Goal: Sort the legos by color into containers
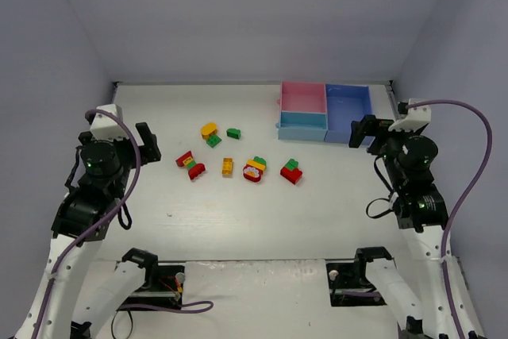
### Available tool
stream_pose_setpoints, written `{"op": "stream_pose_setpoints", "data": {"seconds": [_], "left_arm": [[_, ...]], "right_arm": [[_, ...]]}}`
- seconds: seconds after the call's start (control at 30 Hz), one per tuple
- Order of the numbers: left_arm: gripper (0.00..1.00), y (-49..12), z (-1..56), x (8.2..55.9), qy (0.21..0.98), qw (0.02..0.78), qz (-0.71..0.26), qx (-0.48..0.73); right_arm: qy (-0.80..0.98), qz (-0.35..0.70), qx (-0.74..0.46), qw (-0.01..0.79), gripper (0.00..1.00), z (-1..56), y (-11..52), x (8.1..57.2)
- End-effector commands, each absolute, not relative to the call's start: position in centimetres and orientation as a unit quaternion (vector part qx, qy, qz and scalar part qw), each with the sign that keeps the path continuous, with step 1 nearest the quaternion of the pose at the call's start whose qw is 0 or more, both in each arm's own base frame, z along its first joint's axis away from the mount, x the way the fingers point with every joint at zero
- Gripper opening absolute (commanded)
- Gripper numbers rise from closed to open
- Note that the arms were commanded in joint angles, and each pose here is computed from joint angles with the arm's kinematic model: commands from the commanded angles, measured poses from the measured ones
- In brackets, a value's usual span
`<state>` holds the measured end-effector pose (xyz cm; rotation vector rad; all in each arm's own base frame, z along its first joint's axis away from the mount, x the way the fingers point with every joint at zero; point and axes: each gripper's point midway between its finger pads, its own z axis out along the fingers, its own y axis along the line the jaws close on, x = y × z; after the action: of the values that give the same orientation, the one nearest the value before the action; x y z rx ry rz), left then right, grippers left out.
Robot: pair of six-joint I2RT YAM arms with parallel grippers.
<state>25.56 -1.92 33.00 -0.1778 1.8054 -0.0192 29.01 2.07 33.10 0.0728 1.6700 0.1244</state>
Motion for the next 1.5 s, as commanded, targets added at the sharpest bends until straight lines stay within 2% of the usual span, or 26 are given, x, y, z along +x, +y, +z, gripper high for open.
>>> {"op": "stream_pose_setpoints", "data": {"seconds": [0.0, 0.17, 0.37, 0.43, 0.6, 0.87, 0.9, 1.2, 1.4, 1.47], "left_arm": [[0.91, -2.0, 34.9, 26.3, 0.762, 0.640, -0.019, -0.094], [0.91, -2.4, 34.4, 26.5, 0.770, 0.630, -0.026, -0.096], [0.91, -2.4, 33.3, 26.9, 0.785, 0.610, -0.020, -0.103], [0.91, -2.3, 32.5, 26.9, 0.796, 0.596, -0.014, -0.106], [0.91, -2.1, 30.8, 26.7, 0.818, 0.564, -0.002, -0.113], [0.91, -2.0, 29.2, 25.8, 0.833, 0.539, -0.003, -0.126], [0.91, -1.9, 29.1, 25.6, 0.836, 0.535, 0.000, -0.127], [0.91, -1.4, 28.2, 24.3, 0.846, 0.518, 0.010, -0.127], [0.91, -1.2, 27.6, 23.8, 0.850, 0.511, 0.016, -0.126], [0.91, -1.5, 27.5, 23.8, 0.851, 0.510, 0.008, -0.122]], "right_arm": [[0.722, 0.052, 0.039, 0.689, 1.00, 34.8, 1.9, 29.7], [0.747, 0.059, 0.032, 0.662, 1.00, 33.0, 2.7, 31.4], [0.794, 0.123, 0.048, 0.594, 0.99, 30.1, 6.3, 34.9], [0.809, 0.134, 0.043, 0.571, 0.90, 28.8, 9.5, 36.1], [0.843, 0.144, 0.048, 0.516, 0.85, 24.5, 17.2, 37.8], [0.869, 0.149, 0.027, 0.471, 0.86, 19.2, 30.2, 38.0], [0.881, 0.137, 0.022, 0.452, 0.85, 16.3, 32.4, 37.9], [0.894, 0.117, -0.010, 0.433, 0.77, 10.8, 39.7, 38.1], [0.908, 0.090, -0.010, 0.408, 0.73, 6.6, 40.4, 38.2], [0.911, 0.086, -0.012, 0.403, 0.68, 5.8, 40.5, 38.2]]}}
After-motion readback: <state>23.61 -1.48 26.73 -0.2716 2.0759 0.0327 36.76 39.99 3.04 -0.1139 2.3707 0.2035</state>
